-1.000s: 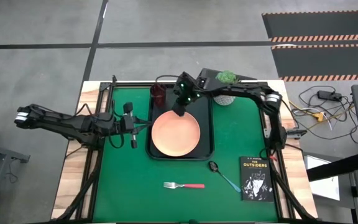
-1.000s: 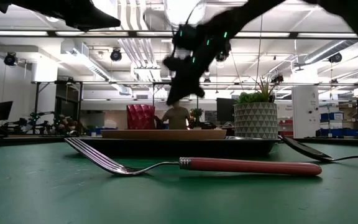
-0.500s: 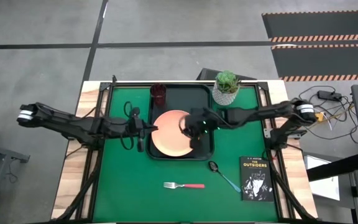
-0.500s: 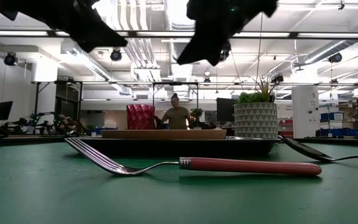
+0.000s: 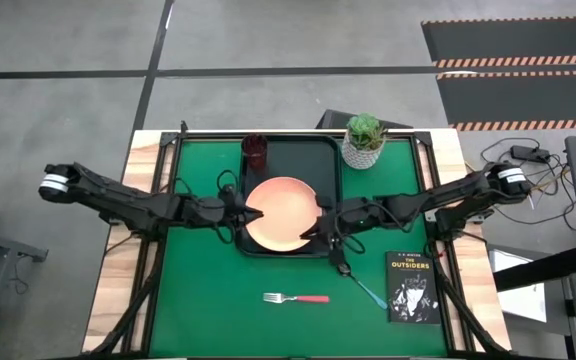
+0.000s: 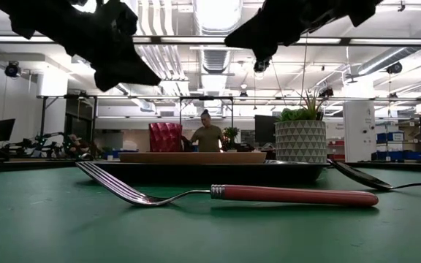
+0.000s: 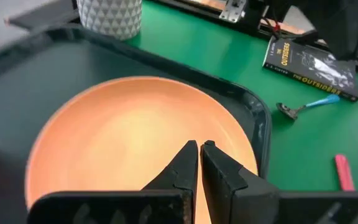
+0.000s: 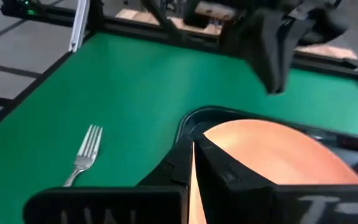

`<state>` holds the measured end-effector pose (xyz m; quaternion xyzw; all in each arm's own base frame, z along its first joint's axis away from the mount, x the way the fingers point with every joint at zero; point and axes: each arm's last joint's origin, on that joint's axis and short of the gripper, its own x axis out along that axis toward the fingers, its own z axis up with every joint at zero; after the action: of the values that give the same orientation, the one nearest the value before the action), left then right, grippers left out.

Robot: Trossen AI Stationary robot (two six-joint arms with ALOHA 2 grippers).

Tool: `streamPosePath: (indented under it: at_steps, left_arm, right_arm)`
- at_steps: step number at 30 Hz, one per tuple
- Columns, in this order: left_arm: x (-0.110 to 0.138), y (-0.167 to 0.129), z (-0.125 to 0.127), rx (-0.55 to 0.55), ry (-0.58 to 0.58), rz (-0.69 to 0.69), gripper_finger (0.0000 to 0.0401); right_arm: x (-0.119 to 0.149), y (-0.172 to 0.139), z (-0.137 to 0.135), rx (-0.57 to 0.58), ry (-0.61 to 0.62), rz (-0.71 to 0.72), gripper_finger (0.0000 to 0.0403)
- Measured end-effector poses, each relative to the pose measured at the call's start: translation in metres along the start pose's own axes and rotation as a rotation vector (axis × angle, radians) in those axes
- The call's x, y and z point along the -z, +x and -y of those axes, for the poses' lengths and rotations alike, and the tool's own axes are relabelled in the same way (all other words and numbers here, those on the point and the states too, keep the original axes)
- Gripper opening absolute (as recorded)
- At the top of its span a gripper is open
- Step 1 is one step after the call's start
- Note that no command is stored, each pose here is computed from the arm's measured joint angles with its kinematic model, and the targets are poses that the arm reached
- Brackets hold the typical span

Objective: Pick and place plate/cup/fork/spoon on tray
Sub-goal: Put the blue spoon on the top of the black tray

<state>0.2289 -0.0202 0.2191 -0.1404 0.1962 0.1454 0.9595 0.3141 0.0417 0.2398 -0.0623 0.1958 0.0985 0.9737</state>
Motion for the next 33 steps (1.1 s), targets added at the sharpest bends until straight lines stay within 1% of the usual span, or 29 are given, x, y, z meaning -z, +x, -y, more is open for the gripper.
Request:
streamPosePath:
  at_steps: [2, 5, 12, 14, 16, 18, 21, 25, 30, 33]
  left_arm:
    - [0.002, 0.003, 0.002, 0.003, -0.035, -0.013, 0.0002]
    - [0.004, 0.007, 0.006, 0.023, -0.055, -0.011, 0.0002]
    - [0.003, 0.008, 0.008, 0.037, -0.029, 0.011, 0.0002]
    - [0.001, 0.006, 0.008, 0.040, -0.011, 0.020, 0.0002]
    - [-0.001, 0.004, 0.008, 0.044, 0.013, 0.031, 0.0002]
    - [-0.002, 0.002, 0.008, 0.047, 0.047, 0.041, 0.0002]
    - [-0.005, -0.002, 0.008, 0.052, 0.095, 0.059, 0.0002]
    - [-0.007, -0.004, 0.007, 0.052, 0.159, 0.071, 0.0002]
    - [-0.007, -0.004, 0.007, 0.046, 0.250, 0.075, 0.0002]
    - [-0.007, -0.004, 0.007, 0.044, 0.283, 0.077, 0.0002]
  right_arm:
    - [0.000, -0.003, 0.000, 0.006, -0.011, 0.019, 0.0009]
    - [-0.001, -0.008, 0.000, 0.007, -0.021, 0.030, 0.0009]
    - [-0.003, -0.010, 0.000, 0.007, -0.008, 0.039, 0.0009]
    - [-0.003, -0.010, 0.000, 0.006, 0.041, 0.040, 0.0009]
    - [-0.002, -0.009, 0.000, 0.003, 0.125, 0.038, 0.0009]
    - [-0.001, -0.008, -0.001, -0.004, 0.172, 0.027, 0.0013]
    - [0.002, -0.008, -0.007, -0.020, 0.227, -0.010, 0.0032]
    - [0.004, -0.008, -0.018, -0.050, 0.294, -0.053, 0.0074]
    - [0.005, -0.009, -0.033, -0.087, 0.434, -0.082, 0.0129]
    - [0.006, -0.010, -0.042, -0.106, 0.528, -0.117, 0.0156]
